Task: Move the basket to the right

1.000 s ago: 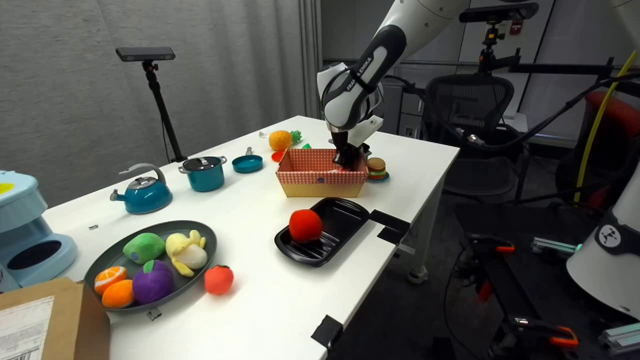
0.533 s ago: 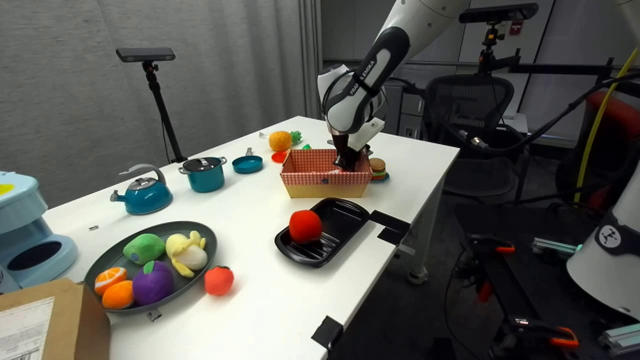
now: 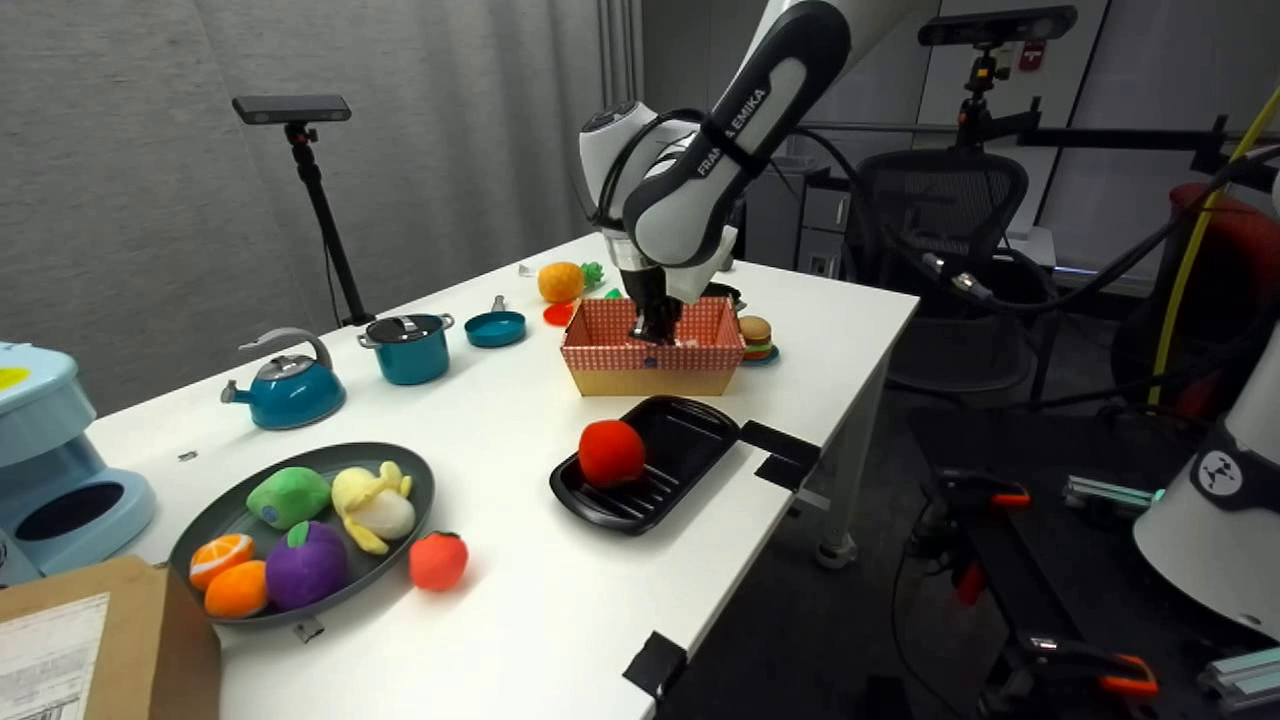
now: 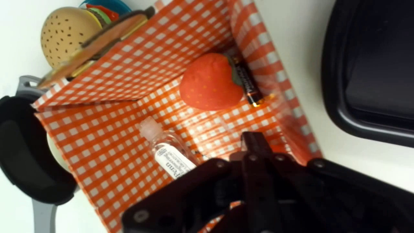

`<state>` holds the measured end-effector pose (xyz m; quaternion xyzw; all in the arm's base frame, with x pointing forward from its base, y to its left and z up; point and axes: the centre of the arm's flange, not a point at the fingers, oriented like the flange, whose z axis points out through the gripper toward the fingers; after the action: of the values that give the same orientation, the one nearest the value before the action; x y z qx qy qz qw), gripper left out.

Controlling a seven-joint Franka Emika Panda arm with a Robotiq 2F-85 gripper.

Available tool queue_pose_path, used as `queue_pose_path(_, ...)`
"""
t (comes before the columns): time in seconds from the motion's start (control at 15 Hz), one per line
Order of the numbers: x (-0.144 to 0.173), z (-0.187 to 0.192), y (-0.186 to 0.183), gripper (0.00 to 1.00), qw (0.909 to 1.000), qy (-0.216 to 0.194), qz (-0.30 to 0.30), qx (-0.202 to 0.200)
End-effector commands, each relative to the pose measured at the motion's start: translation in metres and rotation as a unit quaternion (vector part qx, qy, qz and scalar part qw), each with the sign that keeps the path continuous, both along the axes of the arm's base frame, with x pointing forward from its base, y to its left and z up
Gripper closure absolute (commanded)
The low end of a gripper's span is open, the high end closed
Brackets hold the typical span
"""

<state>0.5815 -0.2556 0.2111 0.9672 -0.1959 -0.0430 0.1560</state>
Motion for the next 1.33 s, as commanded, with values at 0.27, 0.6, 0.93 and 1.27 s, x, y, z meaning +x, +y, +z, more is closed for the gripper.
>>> queue_pose_path(0.27,-0.026,0.034,0.052,1.00,0.9997,0.015,0.019,-0.008)
queue_pose_path(0.6,-0.037,0.040,0.061,1.00,0.9998,0.007,0.020,0.005)
queue_pose_path(0.93,-0.047,0.044,0.070,1.00,0.9995,0.005,0.026,0.014)
queue_pose_path(1.27,-0.055,0.048,0.079,1.00,0.9992,0.006,0.034,0.017)
